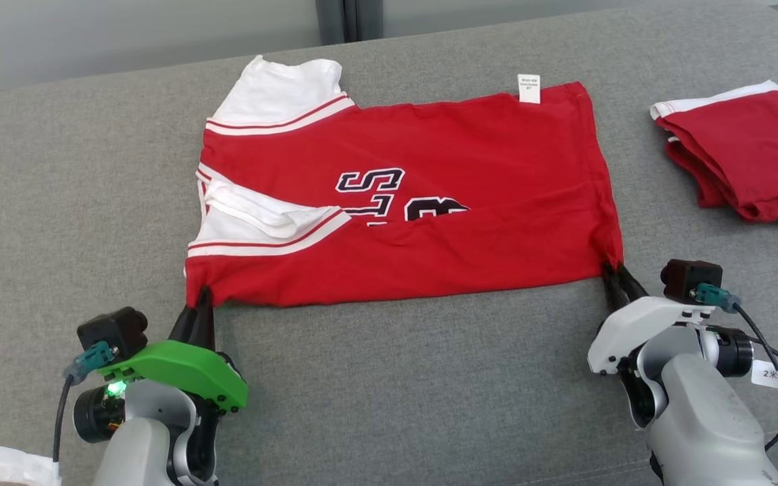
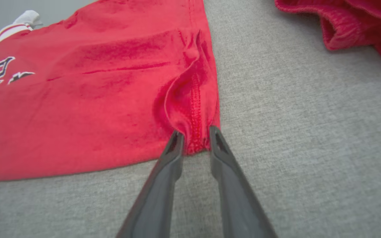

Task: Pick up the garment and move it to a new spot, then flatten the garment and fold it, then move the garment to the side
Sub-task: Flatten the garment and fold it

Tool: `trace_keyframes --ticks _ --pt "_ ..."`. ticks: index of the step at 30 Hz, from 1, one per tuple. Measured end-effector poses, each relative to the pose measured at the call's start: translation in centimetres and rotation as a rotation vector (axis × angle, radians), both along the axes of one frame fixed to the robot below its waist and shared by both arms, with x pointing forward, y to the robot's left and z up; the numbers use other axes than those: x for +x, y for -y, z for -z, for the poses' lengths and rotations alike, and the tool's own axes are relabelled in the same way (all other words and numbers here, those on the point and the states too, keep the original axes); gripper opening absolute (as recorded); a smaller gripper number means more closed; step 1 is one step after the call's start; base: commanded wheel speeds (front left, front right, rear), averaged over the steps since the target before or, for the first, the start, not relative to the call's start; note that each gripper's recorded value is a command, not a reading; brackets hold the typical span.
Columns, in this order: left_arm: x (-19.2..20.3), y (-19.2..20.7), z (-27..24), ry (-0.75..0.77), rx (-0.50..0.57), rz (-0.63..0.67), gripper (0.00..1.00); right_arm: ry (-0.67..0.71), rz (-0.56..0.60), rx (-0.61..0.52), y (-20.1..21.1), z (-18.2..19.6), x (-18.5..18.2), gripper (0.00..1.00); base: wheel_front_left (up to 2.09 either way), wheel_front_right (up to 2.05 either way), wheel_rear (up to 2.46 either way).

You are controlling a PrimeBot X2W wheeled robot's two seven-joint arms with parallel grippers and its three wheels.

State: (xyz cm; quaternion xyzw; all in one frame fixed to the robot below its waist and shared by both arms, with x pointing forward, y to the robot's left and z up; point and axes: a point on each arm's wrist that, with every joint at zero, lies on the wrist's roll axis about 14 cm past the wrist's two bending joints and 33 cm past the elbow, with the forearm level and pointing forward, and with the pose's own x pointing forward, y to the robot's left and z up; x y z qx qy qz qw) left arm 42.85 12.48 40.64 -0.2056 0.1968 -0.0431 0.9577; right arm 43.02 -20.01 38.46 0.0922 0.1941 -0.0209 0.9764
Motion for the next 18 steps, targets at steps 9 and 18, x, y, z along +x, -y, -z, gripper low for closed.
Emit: trace_keyframes --ticks 9,18 --pt "0.1 -0.9 -3.6 0.132 -0.022 -0.037 0.00 0.131 0.031 0.050 0.1 -3.7 1.3 0.00 0.00 0.00 0.00" --pt "-5.5 -1.9 -3.3 0.082 -0.031 -0.082 0.00 0.139 -0.011 0.029 0.2 -5.0 -1.0 0.00 0.00 0.00 0.00"
